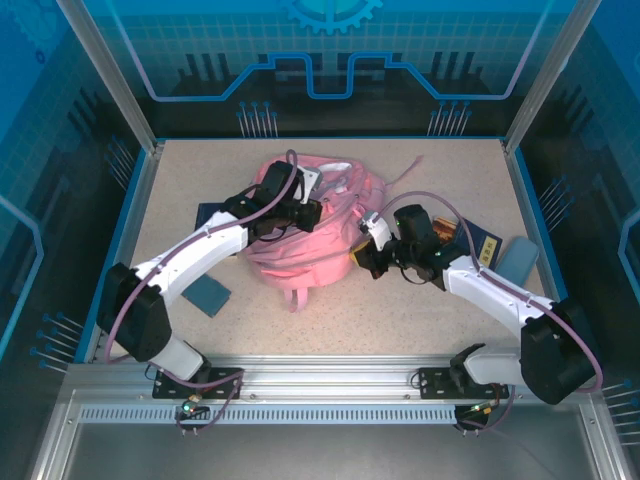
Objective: Pack the student bag
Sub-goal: Unzip the student bag at the top-center of the table.
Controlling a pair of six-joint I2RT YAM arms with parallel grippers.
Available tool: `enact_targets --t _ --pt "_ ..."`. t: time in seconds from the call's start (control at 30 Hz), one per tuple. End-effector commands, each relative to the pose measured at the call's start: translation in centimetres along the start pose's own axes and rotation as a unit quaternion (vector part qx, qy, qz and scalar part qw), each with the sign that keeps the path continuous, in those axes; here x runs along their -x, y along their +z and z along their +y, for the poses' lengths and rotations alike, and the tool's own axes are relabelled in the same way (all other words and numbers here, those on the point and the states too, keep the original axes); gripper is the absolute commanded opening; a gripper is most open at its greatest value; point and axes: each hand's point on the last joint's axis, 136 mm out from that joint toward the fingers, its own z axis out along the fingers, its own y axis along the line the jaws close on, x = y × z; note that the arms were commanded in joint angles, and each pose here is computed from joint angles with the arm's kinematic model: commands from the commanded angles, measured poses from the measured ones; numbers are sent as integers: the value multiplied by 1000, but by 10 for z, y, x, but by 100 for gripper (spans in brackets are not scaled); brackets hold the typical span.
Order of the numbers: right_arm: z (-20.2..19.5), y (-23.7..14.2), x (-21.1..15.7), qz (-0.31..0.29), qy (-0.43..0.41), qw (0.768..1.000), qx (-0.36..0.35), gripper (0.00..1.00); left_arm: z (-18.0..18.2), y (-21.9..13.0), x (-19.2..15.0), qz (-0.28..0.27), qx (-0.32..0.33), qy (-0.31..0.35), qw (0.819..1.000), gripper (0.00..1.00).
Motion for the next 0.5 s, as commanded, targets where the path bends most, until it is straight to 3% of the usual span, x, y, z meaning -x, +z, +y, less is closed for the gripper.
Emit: enact_targets --t 0.0,0.23,0.4,0.47 --pt "38 6 -7 -1 18 998 66 0 -24 10 56 -91 -44 -51 994 0" --pt "42 28 -5 -14 64 996 63 0 -55 54 51 -63 -66 -62 994 0" --pt "22 22 -11 -20 103 994 16 1 -48 50 46 -49 -55 -65 995 3" --pt "13 17 -15 -18 129 991 3 11 -44 44 43 -42 -52 -67 996 9"
